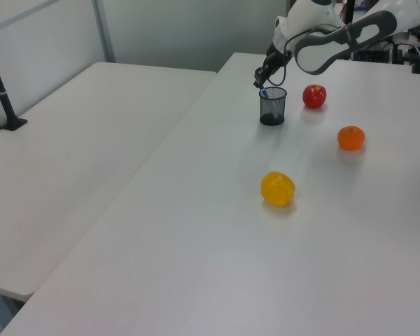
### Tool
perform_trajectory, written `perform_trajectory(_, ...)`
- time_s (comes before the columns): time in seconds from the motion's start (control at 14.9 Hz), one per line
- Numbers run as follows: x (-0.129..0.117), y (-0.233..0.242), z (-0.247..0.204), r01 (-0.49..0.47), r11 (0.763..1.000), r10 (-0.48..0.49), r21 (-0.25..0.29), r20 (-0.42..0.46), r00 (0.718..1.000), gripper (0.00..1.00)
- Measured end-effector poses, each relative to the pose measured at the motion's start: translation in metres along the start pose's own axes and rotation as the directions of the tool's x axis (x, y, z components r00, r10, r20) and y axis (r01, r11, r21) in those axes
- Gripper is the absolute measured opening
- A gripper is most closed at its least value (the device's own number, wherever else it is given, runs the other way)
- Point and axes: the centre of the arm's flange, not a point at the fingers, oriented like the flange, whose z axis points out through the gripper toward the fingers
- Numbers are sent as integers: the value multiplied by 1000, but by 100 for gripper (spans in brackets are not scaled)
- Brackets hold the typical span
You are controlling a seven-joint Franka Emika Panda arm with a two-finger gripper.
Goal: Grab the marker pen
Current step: 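Lift the marker straight up out of the pen cup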
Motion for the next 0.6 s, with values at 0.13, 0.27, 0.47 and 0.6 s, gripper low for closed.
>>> perform_trajectory(0.13, 5, 0, -6, -2, 1000, 2, 1, -14, 1000, 18)
perform_trajectory(0.27, 15, 0, -19, -4, 1000, 4, 4, -39, 999, 18)
perform_trajectory(0.47, 31, 2, -49, -9, 1000, 10, 10, -87, 996, 18)
perform_trajectory(0.6, 41, 3, -70, -13, 1000, 14, 14, -119, 993, 18)
